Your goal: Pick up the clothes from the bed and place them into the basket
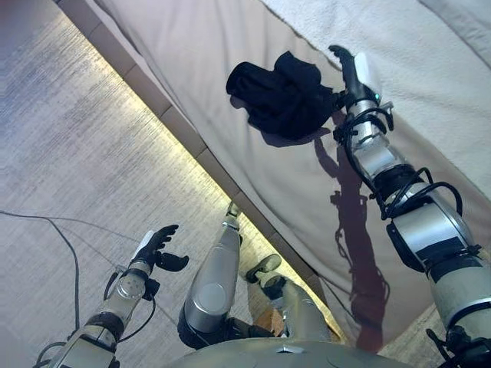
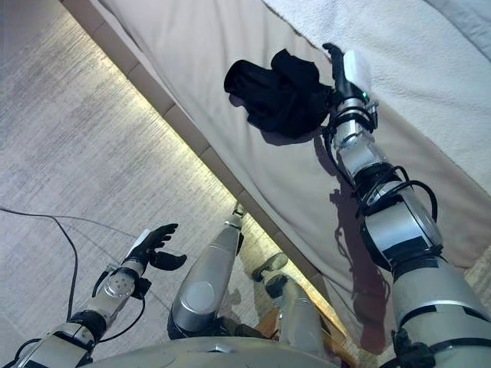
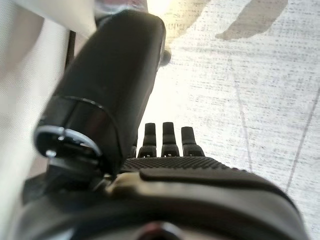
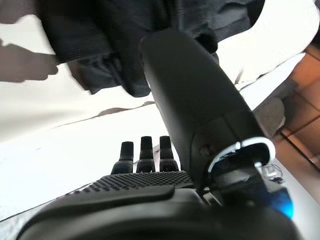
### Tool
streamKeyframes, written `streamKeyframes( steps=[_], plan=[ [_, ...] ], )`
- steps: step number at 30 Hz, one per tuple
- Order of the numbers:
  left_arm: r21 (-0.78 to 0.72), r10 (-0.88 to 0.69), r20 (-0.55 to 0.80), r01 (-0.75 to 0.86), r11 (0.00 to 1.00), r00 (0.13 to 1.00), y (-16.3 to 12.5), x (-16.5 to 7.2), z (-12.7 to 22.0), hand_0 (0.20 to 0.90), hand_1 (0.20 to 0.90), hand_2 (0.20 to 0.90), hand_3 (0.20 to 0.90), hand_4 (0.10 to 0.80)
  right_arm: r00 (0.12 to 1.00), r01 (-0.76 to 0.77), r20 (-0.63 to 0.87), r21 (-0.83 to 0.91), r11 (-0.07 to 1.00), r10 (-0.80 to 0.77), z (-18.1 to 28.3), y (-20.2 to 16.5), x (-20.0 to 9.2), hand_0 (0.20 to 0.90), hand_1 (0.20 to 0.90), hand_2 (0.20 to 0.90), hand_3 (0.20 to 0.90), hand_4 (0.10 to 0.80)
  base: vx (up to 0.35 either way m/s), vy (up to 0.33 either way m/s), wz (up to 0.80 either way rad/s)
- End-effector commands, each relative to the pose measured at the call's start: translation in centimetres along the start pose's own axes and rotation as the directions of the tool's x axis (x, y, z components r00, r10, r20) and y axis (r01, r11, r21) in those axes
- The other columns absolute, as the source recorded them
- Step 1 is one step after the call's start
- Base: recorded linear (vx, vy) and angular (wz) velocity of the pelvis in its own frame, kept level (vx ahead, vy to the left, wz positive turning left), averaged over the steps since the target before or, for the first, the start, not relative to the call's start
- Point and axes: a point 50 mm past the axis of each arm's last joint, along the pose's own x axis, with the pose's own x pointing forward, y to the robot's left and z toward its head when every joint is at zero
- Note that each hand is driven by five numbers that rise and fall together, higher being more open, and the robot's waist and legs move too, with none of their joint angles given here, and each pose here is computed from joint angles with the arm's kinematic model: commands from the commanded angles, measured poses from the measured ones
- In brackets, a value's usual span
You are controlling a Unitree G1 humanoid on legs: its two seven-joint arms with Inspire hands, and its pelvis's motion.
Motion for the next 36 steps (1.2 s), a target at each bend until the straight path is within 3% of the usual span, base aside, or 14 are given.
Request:
streamKeyframes(
  steps=[1,10,13,14,15,16,21,26,30,36],
  plan=[
    [-0.019,0.009,-0.004,-0.009,1.0,1.0,0.4,-1.9,-2.0,0.9,0.9,0.9,0.9,0.8,0.99,0.131,0.053,0.006,0.991,-0.131,1.0,-4.2,1.4,0.9,0.9,0.9,0.9,0.8,-0.025,0.126,0.09],
    [-0.094,0.047,0.06,-0.041,0.995,0.997,1.3,-1.3,-0.2,0.9,0.9,0.9,0.9,0.8,0.987,-0.16,0.041,0.266,0.95,0.155,1.7,-4.2,2.3,0.9,0.9,0.9,0.9,0.8,-0.016,0.075,-0.03],
    [-0.11,0.06,0.058,-0.054,0.993,0.997,1.4,-1.3,0.0,0.9,0.9,0.9,0.9,0.8,0.98,-0.196,0.043,0.337,0.921,0.192,1.4,-3.9,2.1,0.9,0.9,0.9,0.9,0.8,0.016,0.014,0.03],
    [-0.101,0.057,0.059,-0.05,0.994,0.997,1.8,-1.3,0.1,0.9,0.9,0.9,0.9,0.8,0.978,-0.207,0.04,0.358,0.91,0.207,1.2,-3.7,2.0,0.806,0.806,0.806,0.79,0.69,0.011,-0.021,0.07],
    [-0.098,0.056,0.06,-0.05,0.994,0.997,1.8,-1.4,0.0,0.9,0.9,0.9,0.9,0.8,0.977,-0.209,0.039,0.36,0.909,0.209,1.1,-3.7,2.0,0.806,0.806,0.806,0.79,0.69,0.01,-0.038,0.31],
    [-0.088,0.054,0.062,-0.049,0.995,0.997,1.9,-1.4,0.0,0.9,0.9,0.9,0.9,0.8,0.978,-0.205,0.032,0.354,0.913,0.207,0.7,-3.6,1.9,0.3,0.3,0.3,0.2,0.1,0.013,-0.05,0.46],
    [-0.073,0.086,0.069,-0.081,0.994,0.994,2.6,-1.5,0.0,0.9,0.9,0.9,0.9,0.8,0.994,-0.06,-0.057,0.385,0.921,0.088,-0.9,-4.9,1.8,0.3,0.3,0.3,0.2,0.1,0.015,-0.089,0.07],
    [-0.064,0.087,0.097,-0.082,0.995,0.991,2.6,-1.4,0.5,0.9,0.9,0.9,0.9,0.8,0.989,0.139,-0.123,0.537,0.832,-0.086,-1.5,-7.2,2.0,0.3,0.3,0.3,0.2,0.1,-0.013,-0.073,0.07],
    [-0.055,0.096,0.095,-0.091,0.994,0.991,2.2,-1.4,0.4,0.9,0.9,0.9,0.9,0.8,0.972,0.232,-0.152,0.72,0.654,-0.179,-1.9,-8.8,1.9,0.3,0.3,0.3,0.2,0.1,-0.006,-0.066,-0.05],
    [-0.023,0.081,0.047,-0.08,0.997,0.996,-0.1,-1.9,-1.2,0.9,0.9,0.9,0.9,0.8,0.966,0.172,-0.11,0.95,0.26,-0.236,-3.1,-8.9,0.5,0.3,0.3,0.3,0.2,0.1,-0.032,-0.018,-0.12]
  ],
)
